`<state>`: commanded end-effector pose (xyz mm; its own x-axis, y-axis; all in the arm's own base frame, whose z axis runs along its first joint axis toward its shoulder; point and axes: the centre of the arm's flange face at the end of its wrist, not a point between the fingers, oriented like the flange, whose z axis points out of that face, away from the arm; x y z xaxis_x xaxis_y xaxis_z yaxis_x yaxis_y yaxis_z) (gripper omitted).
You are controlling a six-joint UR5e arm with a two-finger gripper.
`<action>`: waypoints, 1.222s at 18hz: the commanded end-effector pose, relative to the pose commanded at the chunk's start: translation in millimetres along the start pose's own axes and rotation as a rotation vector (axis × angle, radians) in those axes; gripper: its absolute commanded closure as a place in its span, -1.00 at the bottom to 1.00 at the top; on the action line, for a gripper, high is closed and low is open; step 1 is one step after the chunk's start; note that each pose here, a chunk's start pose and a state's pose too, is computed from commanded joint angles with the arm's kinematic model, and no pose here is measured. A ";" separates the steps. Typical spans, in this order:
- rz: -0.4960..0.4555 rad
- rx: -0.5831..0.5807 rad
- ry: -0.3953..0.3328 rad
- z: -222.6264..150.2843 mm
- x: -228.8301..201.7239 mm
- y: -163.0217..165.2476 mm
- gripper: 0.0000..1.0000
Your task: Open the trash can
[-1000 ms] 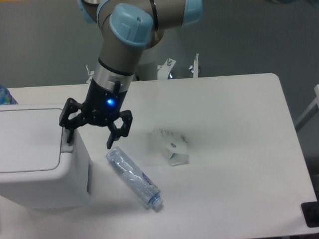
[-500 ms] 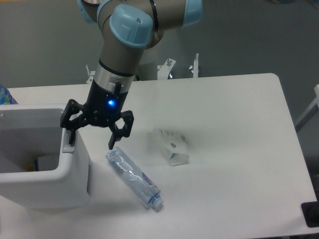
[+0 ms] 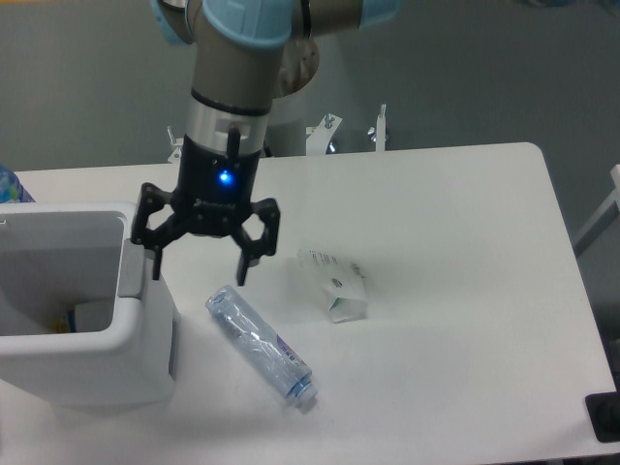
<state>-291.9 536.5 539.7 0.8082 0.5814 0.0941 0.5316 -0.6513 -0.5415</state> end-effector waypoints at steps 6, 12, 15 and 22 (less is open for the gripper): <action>-0.008 0.053 -0.122 -31.8 -66.8 -20.1 -1.00; 0.167 -0.085 -0.281 -42.5 -155.0 11.3 -1.00; 0.344 -0.172 -0.272 -52.5 -180.5 24.5 -1.00; 0.683 -0.295 -0.243 -60.9 -227.8 68.4 -1.00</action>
<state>-424.2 329.8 532.1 0.9203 0.0734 -0.3843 0.0096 -0.9862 -0.1654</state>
